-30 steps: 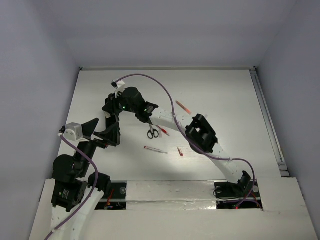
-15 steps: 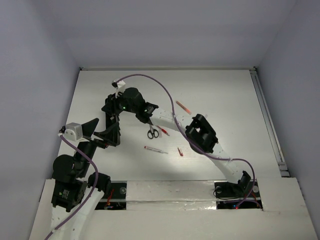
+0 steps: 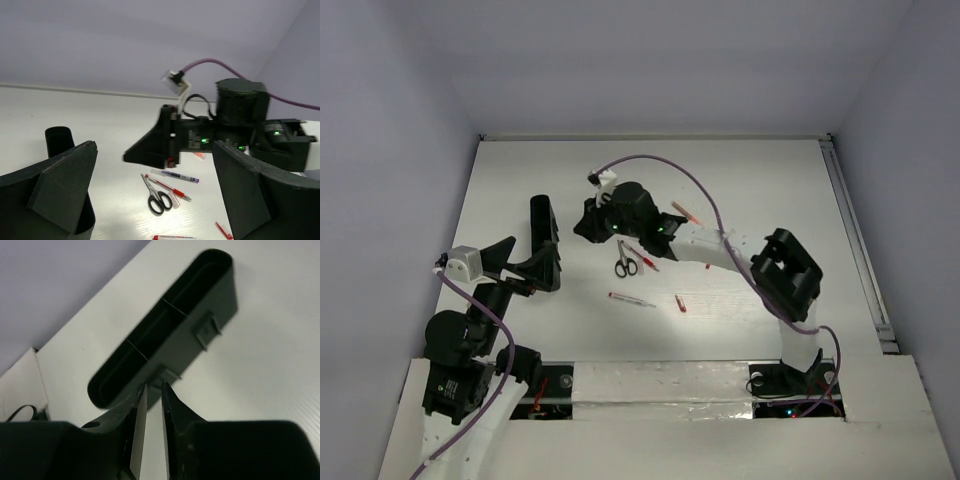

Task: Sort the stationery into containers
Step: Place the stationery in the storage box, then pick up the scissors from the center of the board.

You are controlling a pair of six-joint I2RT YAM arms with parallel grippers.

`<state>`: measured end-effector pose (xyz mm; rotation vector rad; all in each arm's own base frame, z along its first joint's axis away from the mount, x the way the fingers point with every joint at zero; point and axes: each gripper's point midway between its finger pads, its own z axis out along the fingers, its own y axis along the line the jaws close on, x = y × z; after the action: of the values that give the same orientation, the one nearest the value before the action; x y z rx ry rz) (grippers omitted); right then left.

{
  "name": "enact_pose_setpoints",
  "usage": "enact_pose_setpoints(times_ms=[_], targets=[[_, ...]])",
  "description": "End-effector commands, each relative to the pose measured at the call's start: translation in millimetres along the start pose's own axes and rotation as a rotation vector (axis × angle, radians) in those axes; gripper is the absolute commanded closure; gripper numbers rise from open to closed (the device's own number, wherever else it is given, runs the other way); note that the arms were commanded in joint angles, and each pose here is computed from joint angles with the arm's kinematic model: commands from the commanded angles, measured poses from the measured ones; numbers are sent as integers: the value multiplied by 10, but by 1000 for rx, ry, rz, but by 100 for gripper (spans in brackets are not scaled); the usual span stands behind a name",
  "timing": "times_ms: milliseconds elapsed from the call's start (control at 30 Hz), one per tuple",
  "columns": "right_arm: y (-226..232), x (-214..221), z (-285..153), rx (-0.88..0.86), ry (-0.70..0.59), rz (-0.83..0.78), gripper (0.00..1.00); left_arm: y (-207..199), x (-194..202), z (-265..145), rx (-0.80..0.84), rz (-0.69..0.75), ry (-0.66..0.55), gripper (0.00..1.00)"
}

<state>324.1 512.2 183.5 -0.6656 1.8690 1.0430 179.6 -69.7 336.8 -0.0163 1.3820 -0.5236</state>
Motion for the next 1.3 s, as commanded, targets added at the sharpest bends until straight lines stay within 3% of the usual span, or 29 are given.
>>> enact_pose_setpoints(times_ms=[0,167,233,267,400,467,800,1267], targets=[[-204,40,-387,79,36,-4,78,-9,-86,-2,-3,-29,-44,1],[-409,628,-777,187,245,19,90,-8,-75,19,-4,-34,-40,1],[-433,791,-894,194,292,20,91,-3,-59,30,-7,-34,-32,1],[-444,848,-925,195,307,20,90,-1,-52,36,-8,-35,-30,1],[-369,1123,-991,116,421,-1,72,4,-26,58,-10,-35,-19,1],[-367,1205,-953,88,472,-26,69,6,-20,68,-11,-35,-15,1],[-574,1293,-742,126,546,-119,64,-5,-12,65,-4,-33,-12,1],[-803,1503,-592,211,633,-158,65,-19,-10,65,5,-28,-10,1]])
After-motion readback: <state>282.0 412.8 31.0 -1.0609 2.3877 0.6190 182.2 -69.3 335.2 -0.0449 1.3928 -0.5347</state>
